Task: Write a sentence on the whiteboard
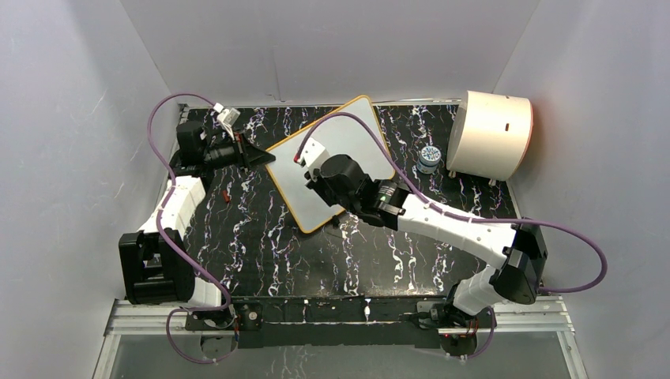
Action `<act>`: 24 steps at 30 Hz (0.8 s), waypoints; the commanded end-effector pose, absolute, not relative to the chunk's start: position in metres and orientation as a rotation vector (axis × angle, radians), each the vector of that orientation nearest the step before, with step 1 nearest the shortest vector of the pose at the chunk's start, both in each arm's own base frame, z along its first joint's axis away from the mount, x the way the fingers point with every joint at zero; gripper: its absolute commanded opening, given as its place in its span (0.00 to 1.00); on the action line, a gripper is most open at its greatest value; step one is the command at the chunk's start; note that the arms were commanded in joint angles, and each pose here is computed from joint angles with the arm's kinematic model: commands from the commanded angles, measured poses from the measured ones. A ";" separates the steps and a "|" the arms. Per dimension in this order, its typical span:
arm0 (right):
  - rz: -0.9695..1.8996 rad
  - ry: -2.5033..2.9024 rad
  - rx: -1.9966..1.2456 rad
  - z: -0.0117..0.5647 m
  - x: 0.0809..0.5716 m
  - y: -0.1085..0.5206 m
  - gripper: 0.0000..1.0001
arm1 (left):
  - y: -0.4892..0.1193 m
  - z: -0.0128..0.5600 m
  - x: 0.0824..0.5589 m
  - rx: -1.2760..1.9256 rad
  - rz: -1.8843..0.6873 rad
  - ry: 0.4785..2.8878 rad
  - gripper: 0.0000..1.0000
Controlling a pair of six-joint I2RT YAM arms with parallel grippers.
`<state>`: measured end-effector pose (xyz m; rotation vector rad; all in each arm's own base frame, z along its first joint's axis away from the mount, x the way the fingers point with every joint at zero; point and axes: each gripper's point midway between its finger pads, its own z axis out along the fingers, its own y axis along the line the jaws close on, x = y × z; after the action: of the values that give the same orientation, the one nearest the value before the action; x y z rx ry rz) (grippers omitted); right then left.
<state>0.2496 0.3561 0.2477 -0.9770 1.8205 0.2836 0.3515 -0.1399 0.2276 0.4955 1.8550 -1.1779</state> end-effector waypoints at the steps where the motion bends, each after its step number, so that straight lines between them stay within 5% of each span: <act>1: 0.346 1.691 -0.879 0.295 0.260 0.378 0.00 | -0.168 0.218 0.328 0.594 -1.271 1.885 0.00; 24: 0.350 1.706 -0.818 0.302 0.255 0.379 0.00 | -0.175 0.208 0.329 0.573 -1.266 1.959 0.00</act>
<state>0.2512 0.3780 0.2626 -0.9201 1.7594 0.3260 0.3442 -0.1685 0.2266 0.5630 1.8827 -1.2308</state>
